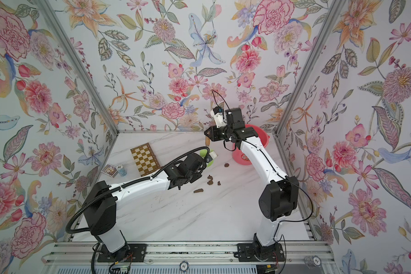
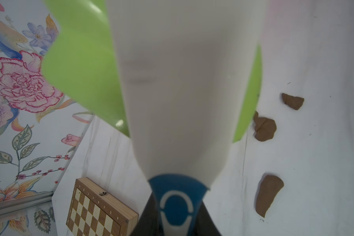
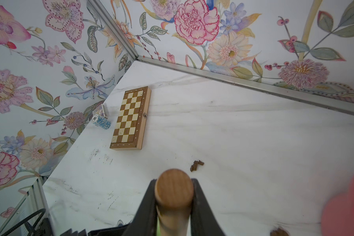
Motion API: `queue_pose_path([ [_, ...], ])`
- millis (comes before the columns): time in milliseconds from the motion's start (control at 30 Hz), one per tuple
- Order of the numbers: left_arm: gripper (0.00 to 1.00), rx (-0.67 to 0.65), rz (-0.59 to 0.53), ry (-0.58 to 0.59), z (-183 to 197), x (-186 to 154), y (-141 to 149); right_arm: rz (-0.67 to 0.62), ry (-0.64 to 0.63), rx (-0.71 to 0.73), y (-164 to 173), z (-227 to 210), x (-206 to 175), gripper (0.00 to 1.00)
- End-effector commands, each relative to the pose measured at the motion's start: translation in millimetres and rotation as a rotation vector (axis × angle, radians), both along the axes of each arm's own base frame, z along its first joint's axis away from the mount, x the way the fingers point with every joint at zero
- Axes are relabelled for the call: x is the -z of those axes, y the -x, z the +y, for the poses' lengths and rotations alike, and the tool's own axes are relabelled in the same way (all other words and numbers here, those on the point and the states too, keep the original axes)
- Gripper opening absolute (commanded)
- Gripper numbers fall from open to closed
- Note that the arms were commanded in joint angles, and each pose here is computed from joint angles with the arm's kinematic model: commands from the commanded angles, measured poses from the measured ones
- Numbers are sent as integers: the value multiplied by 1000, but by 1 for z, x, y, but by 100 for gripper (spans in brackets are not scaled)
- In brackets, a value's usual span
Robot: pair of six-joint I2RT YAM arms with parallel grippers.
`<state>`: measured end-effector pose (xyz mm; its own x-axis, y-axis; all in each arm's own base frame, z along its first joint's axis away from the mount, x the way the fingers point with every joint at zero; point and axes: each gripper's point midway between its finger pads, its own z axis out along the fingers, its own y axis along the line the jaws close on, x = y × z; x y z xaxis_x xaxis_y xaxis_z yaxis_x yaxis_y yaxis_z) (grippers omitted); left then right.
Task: Brush the soil off the hand trowel and place it into the bucket
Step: Brush off the soil from the hand trowel.
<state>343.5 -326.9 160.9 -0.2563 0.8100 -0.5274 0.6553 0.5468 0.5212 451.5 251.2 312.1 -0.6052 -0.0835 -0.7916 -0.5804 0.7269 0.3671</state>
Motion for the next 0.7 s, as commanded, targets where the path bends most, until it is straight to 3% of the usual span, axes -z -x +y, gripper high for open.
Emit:
queue_pose_path([
  [0, 0, 23, 51, -33, -4, 25, 16, -73, -52, -5, 7, -2, -44, 18],
  [167, 0, 29, 128, -18, -4, 39, 40, -120, -32, 35, -1, -10, -55, 18],
  [367, 0, -56, 220, 129, 18, 17, 52, -162, 9, 65, -9, -18, -55, 17],
  [533, 0, -94, 467, 429, 46, -23, 55, -191, -22, 33, -8, -19, -53, 17],
  [667, 0, -57, 698, 598, 55, -44, 61, -293, -55, -123, 14, -7, -57, 19],
])
